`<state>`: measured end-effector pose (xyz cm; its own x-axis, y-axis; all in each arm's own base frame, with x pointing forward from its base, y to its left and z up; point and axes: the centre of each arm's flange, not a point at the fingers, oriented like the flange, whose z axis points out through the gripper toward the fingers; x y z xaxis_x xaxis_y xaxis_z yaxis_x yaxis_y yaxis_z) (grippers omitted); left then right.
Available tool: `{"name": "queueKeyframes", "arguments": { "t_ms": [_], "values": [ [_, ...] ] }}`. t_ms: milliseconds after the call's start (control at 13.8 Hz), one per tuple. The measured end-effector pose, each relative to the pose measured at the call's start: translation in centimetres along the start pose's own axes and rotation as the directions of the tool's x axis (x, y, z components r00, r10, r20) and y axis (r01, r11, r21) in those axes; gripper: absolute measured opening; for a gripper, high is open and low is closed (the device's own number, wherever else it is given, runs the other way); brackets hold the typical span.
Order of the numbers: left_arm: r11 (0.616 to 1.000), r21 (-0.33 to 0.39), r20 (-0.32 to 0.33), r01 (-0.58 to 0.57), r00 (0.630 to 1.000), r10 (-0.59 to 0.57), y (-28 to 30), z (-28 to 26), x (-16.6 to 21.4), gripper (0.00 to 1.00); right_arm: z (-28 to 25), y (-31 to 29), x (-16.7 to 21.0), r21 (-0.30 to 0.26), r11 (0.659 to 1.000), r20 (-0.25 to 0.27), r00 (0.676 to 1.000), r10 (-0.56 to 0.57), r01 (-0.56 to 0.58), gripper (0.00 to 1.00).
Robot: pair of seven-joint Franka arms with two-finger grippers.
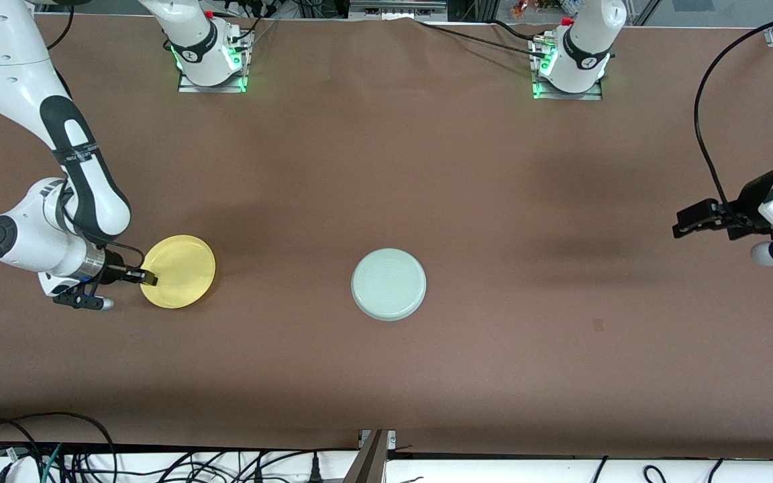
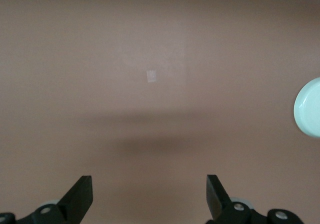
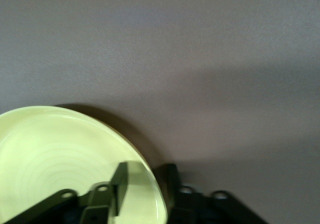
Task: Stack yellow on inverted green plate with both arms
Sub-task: 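Carry the yellow plate onto the inverted green plate with the right gripper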
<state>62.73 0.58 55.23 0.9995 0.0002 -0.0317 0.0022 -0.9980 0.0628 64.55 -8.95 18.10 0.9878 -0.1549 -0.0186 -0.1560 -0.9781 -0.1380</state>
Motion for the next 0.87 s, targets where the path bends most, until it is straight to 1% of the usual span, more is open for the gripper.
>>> {"name": "queueKeyframes", "arguments": {
  "t_ms": [145, 217, 362, 434, 506, 651, 868],
  "values": [
    [1.000, -0.004, 0.018, -0.003, 1.000, 0.003, 0.1, 0.6, -0.7, 1.00, -0.6, -0.3, 0.2, 0.003, 1.000, -0.010, 1.000, -0.006, 0.006, 0.08],
    [1.000, -0.005, 0.024, -0.008, 1.000, 0.008, 0.3, 0.8, -0.8, 1.00, -1.1, -0.5, 0.3, 0.007, 1.000, -0.019, 1.000, -0.008, 0.008, 0.03],
    [1.000, -0.007, 0.031, -0.007, 0.999, 0.007, 0.3, 1.2, -0.9, 1.00, -2.2, -1.4, 0.5, 0.021, 1.000, -0.034, 0.999, -0.012, 0.012, 0.03],
    [1.000, -0.008, 0.033, -0.001, 0.999, 0.001, 0.0, 1.3, -0.9, 1.00, -2.9, -2.3, 0.5, 0.038, 0.999, -0.037, 0.999, -0.013, 0.014, 0.03],
    [1.000, -0.009, 0.033, 0.004, 0.999, -0.004, -0.4, 1.3, -0.9, 1.00, -3.8, -3.4, 0.5, 0.062, 0.998, -0.029, 0.999, -0.013, 0.015, 0.03],
    [1.000, -0.011, 0.030, 0.013, 0.999, -0.013, -1.1, 1.3, -0.9, 1.00, -6.3, -6.7, 0.3, 0.124, 0.992, 0.011, 1.000, 0.013, -0.014, 0.03],
    [1.000, -0.018, 0.026, 0.004, 1.000, -0.004, -0.9, 1.2, -0.9, 1.00, -9.5, -14.8, -0.8, 0.195, 0.975, 0.042, 0.994, 0.099, -0.105, 0.03]
  ]
}}
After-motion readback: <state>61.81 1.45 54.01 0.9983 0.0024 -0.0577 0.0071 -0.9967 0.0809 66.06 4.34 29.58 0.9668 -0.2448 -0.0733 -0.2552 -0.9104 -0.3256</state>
